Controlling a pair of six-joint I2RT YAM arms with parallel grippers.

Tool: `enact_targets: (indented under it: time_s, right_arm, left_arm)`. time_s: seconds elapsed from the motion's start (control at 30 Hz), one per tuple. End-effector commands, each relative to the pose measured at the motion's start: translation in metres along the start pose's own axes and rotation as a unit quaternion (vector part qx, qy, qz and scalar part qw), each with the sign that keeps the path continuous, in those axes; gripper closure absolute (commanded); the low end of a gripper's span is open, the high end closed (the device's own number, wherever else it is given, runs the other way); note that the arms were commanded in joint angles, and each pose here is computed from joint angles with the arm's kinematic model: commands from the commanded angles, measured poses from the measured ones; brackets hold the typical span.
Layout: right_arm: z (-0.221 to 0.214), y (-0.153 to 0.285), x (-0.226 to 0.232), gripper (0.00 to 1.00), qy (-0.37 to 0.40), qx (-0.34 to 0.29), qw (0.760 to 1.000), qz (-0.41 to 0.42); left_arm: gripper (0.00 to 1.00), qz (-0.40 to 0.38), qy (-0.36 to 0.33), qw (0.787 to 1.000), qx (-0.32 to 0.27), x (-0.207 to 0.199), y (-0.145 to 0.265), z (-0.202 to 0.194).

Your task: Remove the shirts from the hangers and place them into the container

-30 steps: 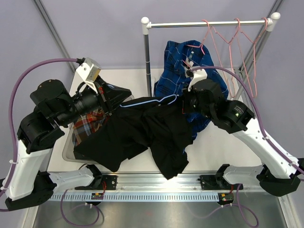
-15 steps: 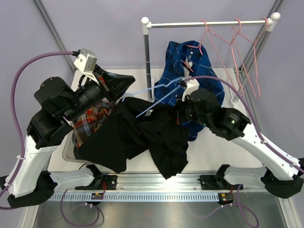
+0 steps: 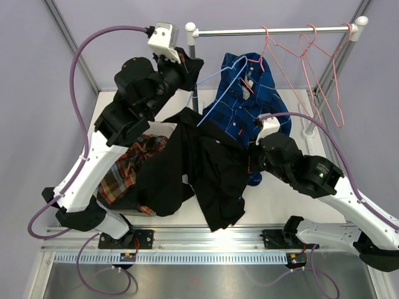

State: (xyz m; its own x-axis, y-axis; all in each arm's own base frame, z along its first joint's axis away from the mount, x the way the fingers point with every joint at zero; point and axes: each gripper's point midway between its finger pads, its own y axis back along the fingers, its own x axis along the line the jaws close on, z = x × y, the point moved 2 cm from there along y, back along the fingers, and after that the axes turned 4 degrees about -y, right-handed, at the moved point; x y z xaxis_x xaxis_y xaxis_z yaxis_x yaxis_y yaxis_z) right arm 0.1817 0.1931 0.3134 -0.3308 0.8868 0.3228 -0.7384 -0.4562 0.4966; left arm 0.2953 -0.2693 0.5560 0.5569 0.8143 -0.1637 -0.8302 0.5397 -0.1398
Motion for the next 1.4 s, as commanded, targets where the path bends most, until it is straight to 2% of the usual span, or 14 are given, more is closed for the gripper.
enact_targets:
  time_s: [0.0,0.1,0.13,0.17,0.2,0.27,0.3,0.37,0.47,0.67,0.83,0.9,1.03,1.37]
  right_arm:
    - [-0.019,0.004,-0.022,1.0,0.001,0.022,0.998,-0.051]
    - [-0.027,0.001,-0.026,0.98,0.004,0.029,0.998,-0.06]
    - [-0.021,0.006,-0.025,0.9,-0.004,0.01,0.999,-0.051]
    - [-0.017,0.01,-0.026,0.81,0.0,-0.001,0.999,-0.047]
    - [-0.008,0.017,-0.024,0.58,-0.001,-0.017,0.999,-0.038]
    - [0.007,0.028,-0.022,0.31,0.014,-0.035,0.999,-0.028]
    - [0.026,0.042,-0.017,0.11,0.014,-0.058,0.998,-0.019]
    - [0.047,0.057,-0.011,0.01,0.04,-0.068,0.997,-0.009]
    - [0.07,0.078,-0.004,0.01,0.06,-0.091,0.994,0.014]
    - [0.099,0.117,0.022,0.02,0.122,-0.11,0.982,0.099]
    - [0.072,0.112,0.061,0.14,0.186,-0.029,0.957,0.221]
    - [0.057,0.11,0.074,0.16,0.2,0.001,0.942,0.27]
    - [0.036,0.105,0.091,0.17,0.21,0.052,0.919,0.329]
    - [0.016,0.106,0.103,0.35,0.194,0.081,0.899,0.385]
  left_arm:
    - [1.0,0.036,-0.02,0.998,-0.043,0.016,0.014,0.025]
    - [1.0,-0.029,-0.009,0.999,-0.031,-0.005,0.016,0.022]
    - [1.0,-0.061,-0.005,0.998,-0.032,-0.015,0.022,0.031]
    - [1.0,-0.073,-0.005,0.997,-0.016,-0.019,0.02,0.025]
    - [1.0,-0.088,0.001,0.996,0.007,-0.024,0.024,0.017]
    - [1.0,-0.133,0.01,0.991,0.032,-0.037,0.033,0.008]
    - [1.0,-0.149,0.017,0.987,0.049,-0.041,0.041,0.003]
    - [1.0,-0.213,0.029,0.972,0.093,-0.058,0.06,-0.013]
    - [1.0,-0.244,0.036,0.959,0.14,-0.064,0.078,-0.034]
    - [1.0,-0.306,0.014,0.933,0.186,-0.068,0.137,-0.039]
    - [1.0,-0.39,0.019,0.896,0.214,-0.084,0.17,-0.039]
    - [1.0,-0.425,0.029,0.878,0.217,-0.092,0.18,-0.038]
    - [1.0,-0.464,0.042,0.862,0.199,-0.101,0.187,-0.029]
    - [1.0,-0.472,0.054,0.859,0.193,-0.107,0.176,-0.027]
